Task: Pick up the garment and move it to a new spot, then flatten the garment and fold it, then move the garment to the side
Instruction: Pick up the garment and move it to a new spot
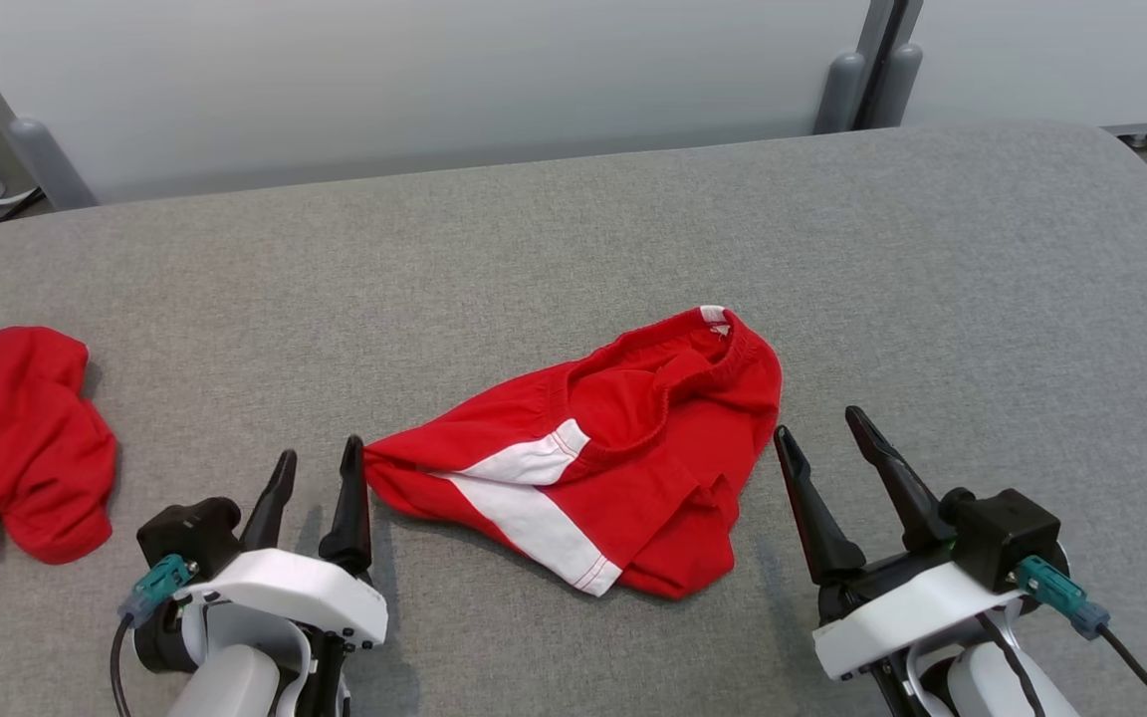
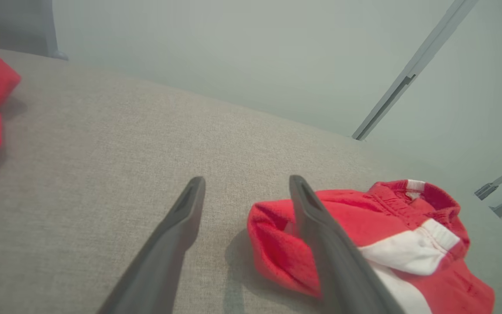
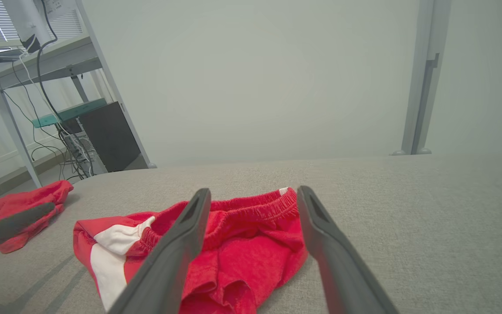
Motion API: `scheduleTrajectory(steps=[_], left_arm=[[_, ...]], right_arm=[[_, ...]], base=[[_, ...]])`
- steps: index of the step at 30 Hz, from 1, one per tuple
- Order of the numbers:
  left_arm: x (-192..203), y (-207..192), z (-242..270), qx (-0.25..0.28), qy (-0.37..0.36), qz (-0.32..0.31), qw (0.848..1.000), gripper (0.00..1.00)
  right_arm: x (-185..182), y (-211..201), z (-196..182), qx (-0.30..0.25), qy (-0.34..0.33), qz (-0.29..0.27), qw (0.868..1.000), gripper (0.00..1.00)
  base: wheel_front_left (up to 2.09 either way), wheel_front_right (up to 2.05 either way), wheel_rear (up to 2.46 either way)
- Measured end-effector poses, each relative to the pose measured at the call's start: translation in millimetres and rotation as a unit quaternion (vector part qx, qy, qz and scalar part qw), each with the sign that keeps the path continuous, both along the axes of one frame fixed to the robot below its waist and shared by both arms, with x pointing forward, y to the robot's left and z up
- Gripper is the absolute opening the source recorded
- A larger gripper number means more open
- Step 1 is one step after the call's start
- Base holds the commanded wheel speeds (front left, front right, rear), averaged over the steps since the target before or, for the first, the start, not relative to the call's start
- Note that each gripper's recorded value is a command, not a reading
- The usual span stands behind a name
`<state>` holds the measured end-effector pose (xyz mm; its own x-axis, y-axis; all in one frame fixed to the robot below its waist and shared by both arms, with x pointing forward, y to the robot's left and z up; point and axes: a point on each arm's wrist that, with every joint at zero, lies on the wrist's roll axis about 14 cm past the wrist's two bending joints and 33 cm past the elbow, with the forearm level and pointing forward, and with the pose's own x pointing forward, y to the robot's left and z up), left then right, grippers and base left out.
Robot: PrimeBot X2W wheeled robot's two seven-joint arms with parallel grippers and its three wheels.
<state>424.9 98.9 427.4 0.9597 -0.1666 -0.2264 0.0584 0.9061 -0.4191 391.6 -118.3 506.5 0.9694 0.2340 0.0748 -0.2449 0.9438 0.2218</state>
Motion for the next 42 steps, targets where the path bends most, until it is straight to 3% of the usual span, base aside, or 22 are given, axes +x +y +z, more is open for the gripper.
scheduleTrajectory(steps=[11, 17, 23, 32, 42], left_arm=[[-18, -20, 82, 0.043, -0.165, -0.065, 0.983, 1.00], [-36, -23, 104, 0.103, -0.219, -0.079, 0.967, 1.00], [-62, -5, 85, 0.136, -0.193, -0.053, 0.970, 1.00], [-82, 23, 72, 0.146, -0.164, 0.002, 0.976, 1.00], [-86, 36, 72, 0.146, -0.158, 0.028, 0.976, 1.00]], right_arm=[[-21, 33, -4, 0.023, 0.012, 0.048, 0.999, 1.00], [-37, 44, -5, 0.029, 0.015, 0.063, 0.998, 1.00], [-51, 43, -9, 0.032, 0.020, 0.062, 0.997, 1.00], [-65, 39, -5, 0.036, 0.011, 0.054, 0.998, 1.00], [-68, 7, -5, 0.028, 0.007, 0.001, 1.000, 1.00]], base=[[0.00, 0.00, 0.00], [0.00, 0.00, 0.00], [0.00, 0.00, 0.00], [0.00, 0.00, 0.00], [0.00, 0.00, 0.00]])
